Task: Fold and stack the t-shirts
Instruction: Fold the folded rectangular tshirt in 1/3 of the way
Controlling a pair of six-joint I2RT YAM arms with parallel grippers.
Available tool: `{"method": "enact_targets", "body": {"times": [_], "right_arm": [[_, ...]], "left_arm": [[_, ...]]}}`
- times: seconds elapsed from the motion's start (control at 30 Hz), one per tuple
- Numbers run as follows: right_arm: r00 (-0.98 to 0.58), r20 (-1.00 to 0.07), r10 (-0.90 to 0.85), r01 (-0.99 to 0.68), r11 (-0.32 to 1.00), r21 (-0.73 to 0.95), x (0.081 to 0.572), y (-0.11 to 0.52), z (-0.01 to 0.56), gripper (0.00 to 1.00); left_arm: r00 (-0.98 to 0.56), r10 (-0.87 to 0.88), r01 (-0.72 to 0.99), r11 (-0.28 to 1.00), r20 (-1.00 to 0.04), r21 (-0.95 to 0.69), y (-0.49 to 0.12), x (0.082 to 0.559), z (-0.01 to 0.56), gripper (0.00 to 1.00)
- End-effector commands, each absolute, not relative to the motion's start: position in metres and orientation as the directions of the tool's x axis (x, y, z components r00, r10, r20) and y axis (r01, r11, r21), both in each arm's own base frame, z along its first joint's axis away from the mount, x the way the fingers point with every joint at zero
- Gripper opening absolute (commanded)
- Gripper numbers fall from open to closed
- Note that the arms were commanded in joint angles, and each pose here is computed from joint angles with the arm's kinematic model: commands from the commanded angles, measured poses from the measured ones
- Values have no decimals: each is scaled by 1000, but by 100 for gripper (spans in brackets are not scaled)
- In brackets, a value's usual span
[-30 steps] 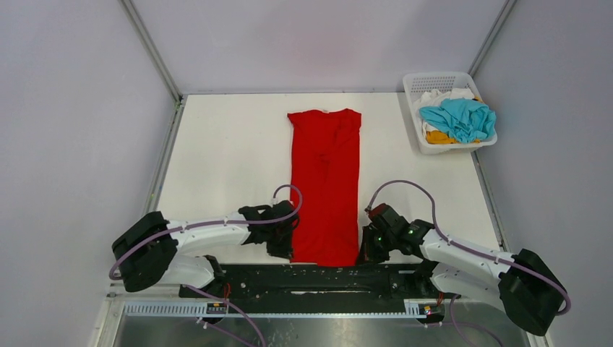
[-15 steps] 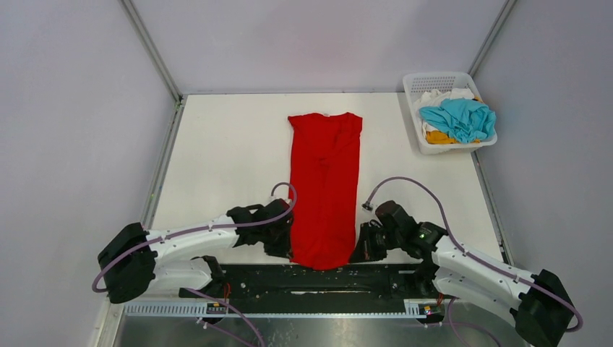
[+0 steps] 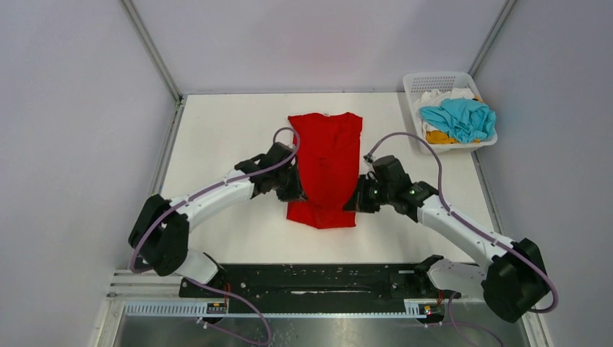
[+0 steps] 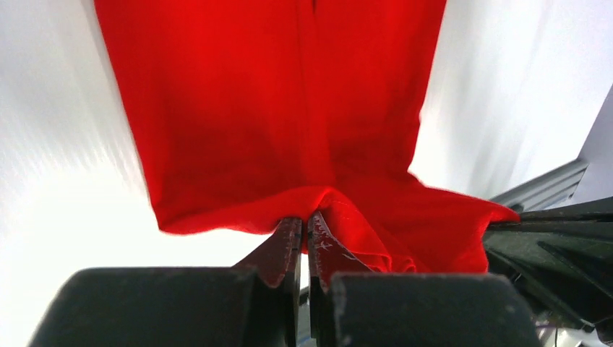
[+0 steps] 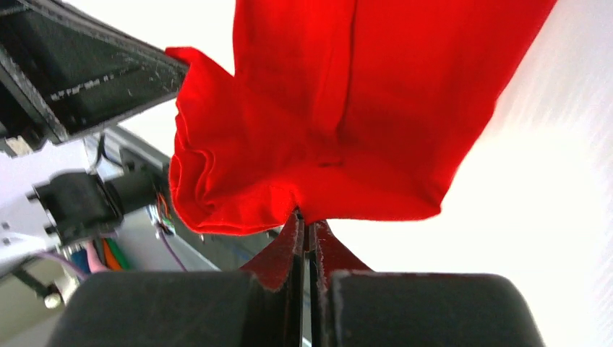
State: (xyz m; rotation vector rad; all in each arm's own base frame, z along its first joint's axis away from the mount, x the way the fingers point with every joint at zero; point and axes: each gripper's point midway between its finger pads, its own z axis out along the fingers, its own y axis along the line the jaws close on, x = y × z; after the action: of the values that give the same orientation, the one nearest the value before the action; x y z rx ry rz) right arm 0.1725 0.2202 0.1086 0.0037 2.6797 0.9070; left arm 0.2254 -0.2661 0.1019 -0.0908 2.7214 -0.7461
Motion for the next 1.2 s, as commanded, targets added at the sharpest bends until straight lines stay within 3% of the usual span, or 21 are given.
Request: {"method": "enact_targets", "body": {"times": [0.0,0.47,0.73,1.0,1.07,1.1,1.13,1.17], "right_arm": [[-902,-408,142,-142,793,592,230,223,135,0],[-887,-383,258,-2,827,562,324,204,117,0],[-878,-381,291,33,830,557,360,200,103,0],[-889,-350,295,58,831,553,379,200,86,7],[-890,-344,299,66,831,552,380,199,85,7],[-891,-341,301,69,831,552,380,199,85,11],[-890,-340,302,72,831,551,379,198,85,21],[-890,-341,304,76,834,546,378,197,86,43]], "left_arm": [[-917,-156,72,842,-368,-535,-275,277,128,0],[-907,-220,-25,881,-360,-473,-263,371,107,0],[-902,-240,-62,895,-358,-442,-261,400,92,0],[-887,-268,-108,912,-377,-395,-250,410,88,0],[-886,-270,-113,914,-377,-391,-248,408,88,8],[-888,-271,-116,914,-372,-389,-247,406,88,23],[-889,-273,-120,913,-368,-389,-247,404,89,76],[-890,-275,-124,914,-365,-386,-245,402,91,96]]}}
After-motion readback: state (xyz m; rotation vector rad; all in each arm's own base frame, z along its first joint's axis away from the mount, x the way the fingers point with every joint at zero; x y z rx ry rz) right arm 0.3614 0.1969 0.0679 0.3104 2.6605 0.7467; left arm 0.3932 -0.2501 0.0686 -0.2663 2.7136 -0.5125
